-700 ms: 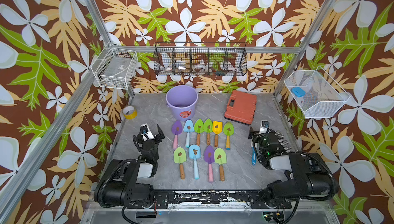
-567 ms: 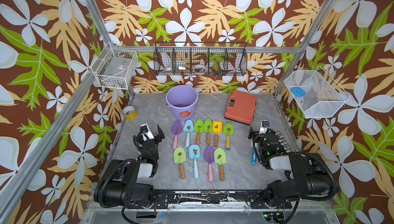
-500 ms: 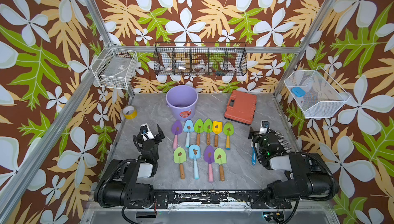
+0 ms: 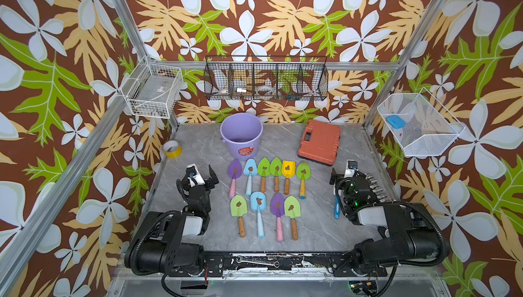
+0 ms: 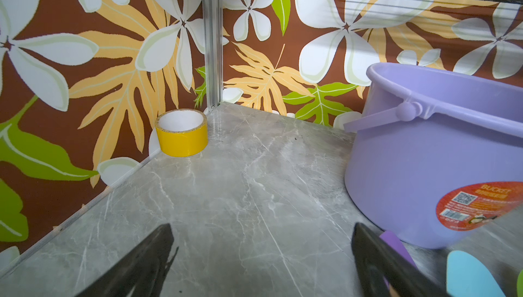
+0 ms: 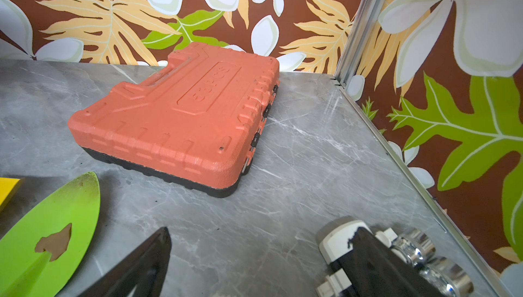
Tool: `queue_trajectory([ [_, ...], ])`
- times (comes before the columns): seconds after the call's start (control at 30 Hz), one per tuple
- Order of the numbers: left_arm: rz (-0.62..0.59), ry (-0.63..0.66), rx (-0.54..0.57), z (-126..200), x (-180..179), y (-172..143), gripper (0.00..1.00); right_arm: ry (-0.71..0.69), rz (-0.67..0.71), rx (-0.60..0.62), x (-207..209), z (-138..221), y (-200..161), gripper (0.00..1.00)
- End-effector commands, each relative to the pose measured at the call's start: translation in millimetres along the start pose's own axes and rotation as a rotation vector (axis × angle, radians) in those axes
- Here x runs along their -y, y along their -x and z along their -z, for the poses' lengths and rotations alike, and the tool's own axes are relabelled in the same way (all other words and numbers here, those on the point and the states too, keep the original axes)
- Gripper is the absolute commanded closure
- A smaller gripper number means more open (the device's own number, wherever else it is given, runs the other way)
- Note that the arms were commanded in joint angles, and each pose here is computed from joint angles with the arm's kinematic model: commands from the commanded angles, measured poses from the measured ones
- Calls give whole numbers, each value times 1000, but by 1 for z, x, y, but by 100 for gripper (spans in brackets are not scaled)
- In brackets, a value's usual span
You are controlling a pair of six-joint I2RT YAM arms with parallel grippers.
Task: Brush the soil off the hand trowel and place it into the bucket
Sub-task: Pick up the brush from the center of the board.
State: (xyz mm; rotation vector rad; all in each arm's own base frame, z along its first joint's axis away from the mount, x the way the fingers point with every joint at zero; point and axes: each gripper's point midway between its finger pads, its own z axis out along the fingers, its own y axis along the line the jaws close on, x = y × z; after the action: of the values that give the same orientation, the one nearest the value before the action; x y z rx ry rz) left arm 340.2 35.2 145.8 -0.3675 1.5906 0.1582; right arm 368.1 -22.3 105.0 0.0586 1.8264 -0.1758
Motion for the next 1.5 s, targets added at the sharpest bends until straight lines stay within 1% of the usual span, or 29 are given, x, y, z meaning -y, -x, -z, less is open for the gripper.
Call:
queue_trajectory([
  [0.0,8,1,22,-1,1,6,0,-1,-7,35,0,0,9,0],
  [0.3,10,1,22,0,0,6,0,0,-2,45,1,1,11,0],
  [0.33,12,5,31,0,0,9,0,-22,-9,52,4,1,16,0],
  [0.37,14,24,18,-1,-2,9,0,-47,-2,17,6,-2,22,1],
  [0.4,15,13,1,-1,0,7,0,-71,-13,-23,10,-6,29,0],
  [0.43,5,-21,19,0,7,11,0,-101,-22,-45,15,-8,39,0],
  [0.5,-37,26,19,-1,10,21,0,-106,-31,-51,12,-6,58,0],
  [0.53,-45,50,15,-1,9,28,0,-154,-46,-73,15,-2,64,0],
  [0.57,-34,63,10,0,7,35,0,-171,-85,-96,15,-1,71,0],
  [0.6,-28,69,18,3,6,41,0,-151,-109,-151,10,0,69,0],
  [0.63,-12,83,41,7,2,49,0,-169,-134,-196,9,2,68,1],
  [0.67,26,84,59,12,-1,55,0,-211,-147,-235,10,8,66,0],
  [0.7,68,84,77,15,-3,60,0,-225,-166,-260,10,15,65,0],
  [0.77,186,51,95,21,-1,67,0,-186,-238,-299,4,30,64,1],
  [0.8,235,31,82,22,3,68,0,-167,-274,-306,1,38,62,4],
  [0.87,340,-42,-33,19,22,65,0,-123,-338,-348,-6,51,52,7],
  [0.9,372,-87,-88,18,34,66,0,-112,-359,-382,-9,57,45,9],
  [0.97,413,-158,-209,24,59,59,0,-105,-382,-460,-14,68,24,13],
  [1.0,422,-204,-248,27,70,57,0,-103,-389,-480,-16,73,16,16],
  [1.07,448,-317,-373,38,93,45,0,-98,-408,-490,-18,84,0,22],
  [1.17,481,-394,-529,47,114,23,0,-94,-434,-507,-17,94,-20,29],
  [1.23,476,-411,-586,52,120,12,0,-98,-429,-520,-16,97,-32,32],
  [1.27,471,-414,-596,54,122,9,0,-103,-428,-534,-16,98,-39,33],
  [1.37,501,-406,-567,57,119,9,0,-97,-443,-571,-20,97,-56,37],
  [1.47,566,-427,-499,60,116,23,0,-101,-458,-586,-22,95,-67,39],
])
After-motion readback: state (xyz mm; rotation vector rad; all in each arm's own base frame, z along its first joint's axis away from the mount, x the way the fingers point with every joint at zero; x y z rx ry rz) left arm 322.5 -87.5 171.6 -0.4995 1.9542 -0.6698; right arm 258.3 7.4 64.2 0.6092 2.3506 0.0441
